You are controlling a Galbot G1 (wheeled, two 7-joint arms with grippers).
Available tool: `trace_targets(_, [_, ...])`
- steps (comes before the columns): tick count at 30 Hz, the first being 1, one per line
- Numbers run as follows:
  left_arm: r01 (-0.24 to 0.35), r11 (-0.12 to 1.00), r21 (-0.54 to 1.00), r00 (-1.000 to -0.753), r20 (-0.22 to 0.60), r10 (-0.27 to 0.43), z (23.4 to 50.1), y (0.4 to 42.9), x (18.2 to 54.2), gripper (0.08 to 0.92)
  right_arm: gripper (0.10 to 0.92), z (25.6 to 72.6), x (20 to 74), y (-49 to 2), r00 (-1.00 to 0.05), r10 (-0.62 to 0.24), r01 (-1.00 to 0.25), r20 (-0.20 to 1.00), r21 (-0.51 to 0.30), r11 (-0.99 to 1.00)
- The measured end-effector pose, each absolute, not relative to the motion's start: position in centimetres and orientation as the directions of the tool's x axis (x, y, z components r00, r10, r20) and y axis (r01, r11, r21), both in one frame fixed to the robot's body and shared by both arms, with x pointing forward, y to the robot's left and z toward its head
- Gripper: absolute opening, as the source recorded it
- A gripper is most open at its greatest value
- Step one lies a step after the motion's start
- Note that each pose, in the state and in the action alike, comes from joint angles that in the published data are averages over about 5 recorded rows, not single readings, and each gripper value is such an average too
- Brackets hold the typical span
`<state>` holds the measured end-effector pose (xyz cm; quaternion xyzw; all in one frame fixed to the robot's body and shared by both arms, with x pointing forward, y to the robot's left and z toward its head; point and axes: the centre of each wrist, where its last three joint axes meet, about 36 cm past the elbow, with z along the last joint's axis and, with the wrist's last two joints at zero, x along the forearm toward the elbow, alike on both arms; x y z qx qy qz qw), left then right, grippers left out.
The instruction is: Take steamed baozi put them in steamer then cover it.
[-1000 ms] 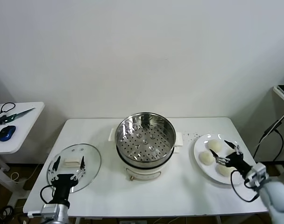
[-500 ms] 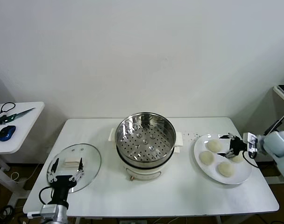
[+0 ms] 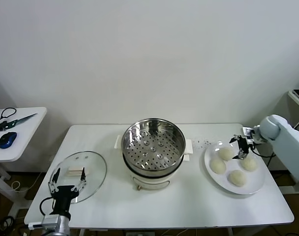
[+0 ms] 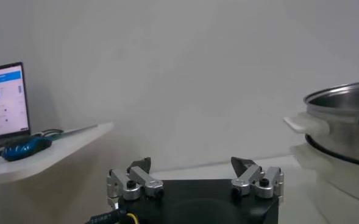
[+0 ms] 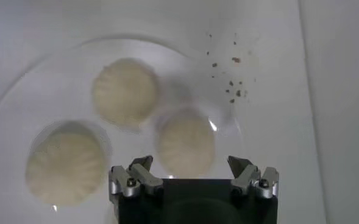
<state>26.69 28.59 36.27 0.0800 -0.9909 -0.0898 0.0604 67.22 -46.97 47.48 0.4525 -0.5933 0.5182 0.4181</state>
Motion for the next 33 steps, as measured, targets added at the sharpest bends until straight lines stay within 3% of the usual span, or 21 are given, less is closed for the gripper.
trace_targets(21, [-0.148,0.972,0.184,-0.978,0.12,-0.172,35.7,28.6,27.1,0.823,0.82,44.8,69.9,-43.5,-0.159,-0.039,-0.987,0.987,-0.159,0.001])
trace_targets(33, [-0.149,0.971,0.185,-0.977,0.122,-0.173,35.7,28.6,27.0,0.823,0.701,44.9,70.1,-43.5,-0.148,-0.025,-0.989,0.989,-0.148,-0.013])
